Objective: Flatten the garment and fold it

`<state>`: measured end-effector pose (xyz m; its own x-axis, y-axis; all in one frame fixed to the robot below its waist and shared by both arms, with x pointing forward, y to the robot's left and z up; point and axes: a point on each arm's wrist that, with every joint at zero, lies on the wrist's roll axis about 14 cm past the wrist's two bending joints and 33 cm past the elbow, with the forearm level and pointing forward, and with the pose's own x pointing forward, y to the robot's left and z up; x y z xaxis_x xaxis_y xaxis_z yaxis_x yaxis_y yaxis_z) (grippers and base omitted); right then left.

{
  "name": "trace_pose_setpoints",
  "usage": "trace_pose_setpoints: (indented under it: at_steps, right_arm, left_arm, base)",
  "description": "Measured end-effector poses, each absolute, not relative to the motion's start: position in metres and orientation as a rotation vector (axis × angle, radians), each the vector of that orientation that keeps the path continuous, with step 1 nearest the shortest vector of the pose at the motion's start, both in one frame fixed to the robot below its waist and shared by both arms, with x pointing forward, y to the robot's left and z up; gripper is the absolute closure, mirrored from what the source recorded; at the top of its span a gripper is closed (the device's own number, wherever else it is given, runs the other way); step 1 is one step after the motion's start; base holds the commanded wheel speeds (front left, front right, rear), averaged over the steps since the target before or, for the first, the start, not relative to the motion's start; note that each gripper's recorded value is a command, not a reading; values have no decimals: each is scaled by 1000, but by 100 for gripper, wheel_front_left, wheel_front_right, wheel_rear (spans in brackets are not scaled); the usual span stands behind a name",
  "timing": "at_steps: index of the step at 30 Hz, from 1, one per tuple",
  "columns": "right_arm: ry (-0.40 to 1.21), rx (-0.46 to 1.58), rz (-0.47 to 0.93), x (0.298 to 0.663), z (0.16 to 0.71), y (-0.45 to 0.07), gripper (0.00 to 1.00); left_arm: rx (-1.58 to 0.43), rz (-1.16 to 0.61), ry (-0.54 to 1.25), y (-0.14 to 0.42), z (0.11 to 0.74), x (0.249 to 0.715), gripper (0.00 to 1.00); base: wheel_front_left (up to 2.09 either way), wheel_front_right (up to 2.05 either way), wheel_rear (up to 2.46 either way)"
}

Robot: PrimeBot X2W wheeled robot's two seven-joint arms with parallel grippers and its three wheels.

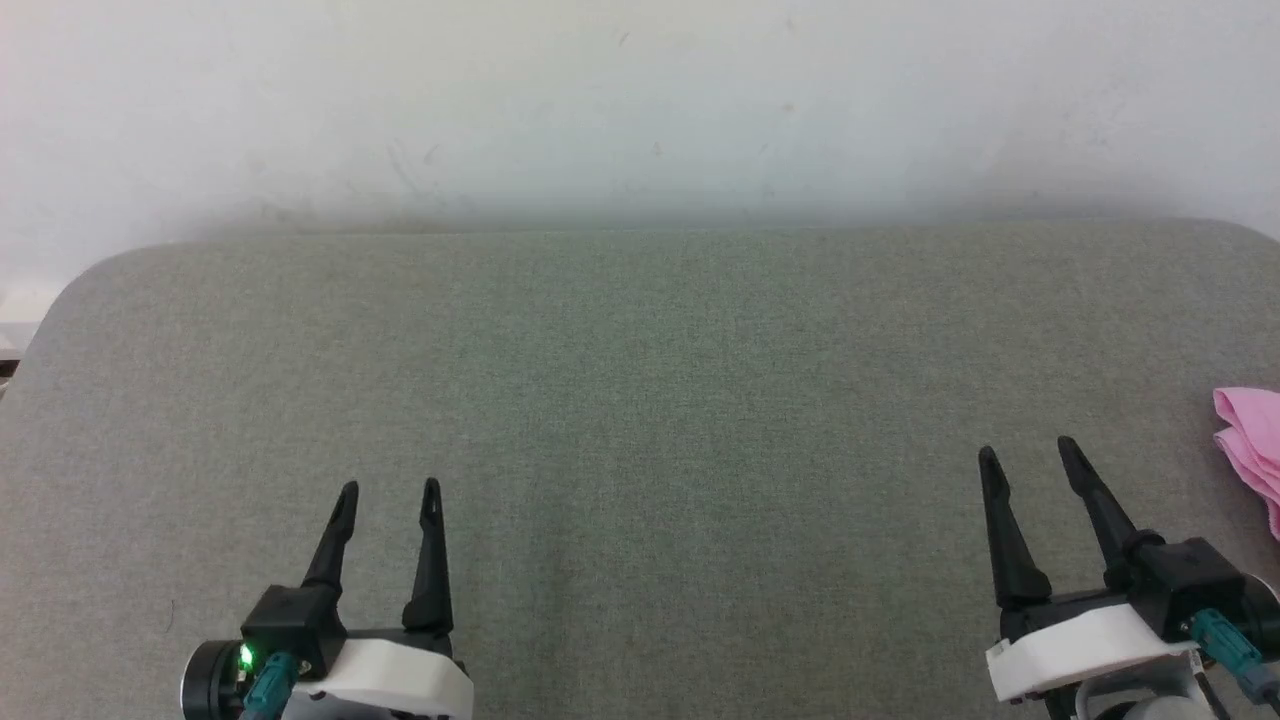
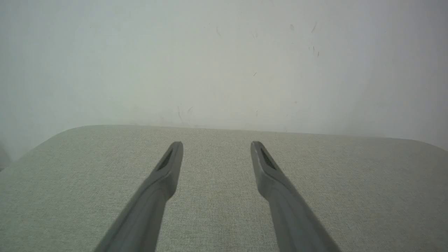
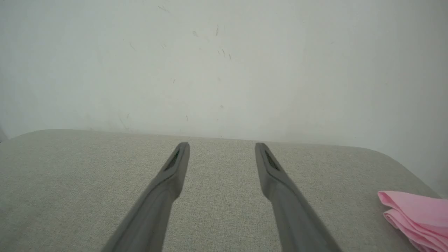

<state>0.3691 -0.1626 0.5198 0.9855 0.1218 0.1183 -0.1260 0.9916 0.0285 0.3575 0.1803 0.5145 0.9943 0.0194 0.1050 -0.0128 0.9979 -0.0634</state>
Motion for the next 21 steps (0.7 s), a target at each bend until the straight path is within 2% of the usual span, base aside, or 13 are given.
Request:
trace_pose_setpoints:
  at_steps: [14, 15, 21]
  right_arm:
    - [-112, 59, 121, 371, 518, -163, 0]
    - [-111, 58, 121, 371, 517, -163, 100]
    - [-107, 58, 120, 370, 517, -164, 100]
  left_arm:
    - [-90, 37, -98, 182, 512, 357, 0]
    - [-90, 37, -97, 182, 512, 358, 100]
    - [-90, 37, -93, 182, 511, 358, 100]
  base:
    - [0, 0, 0]
    - [0, 0, 0]
    - [0, 0, 0]
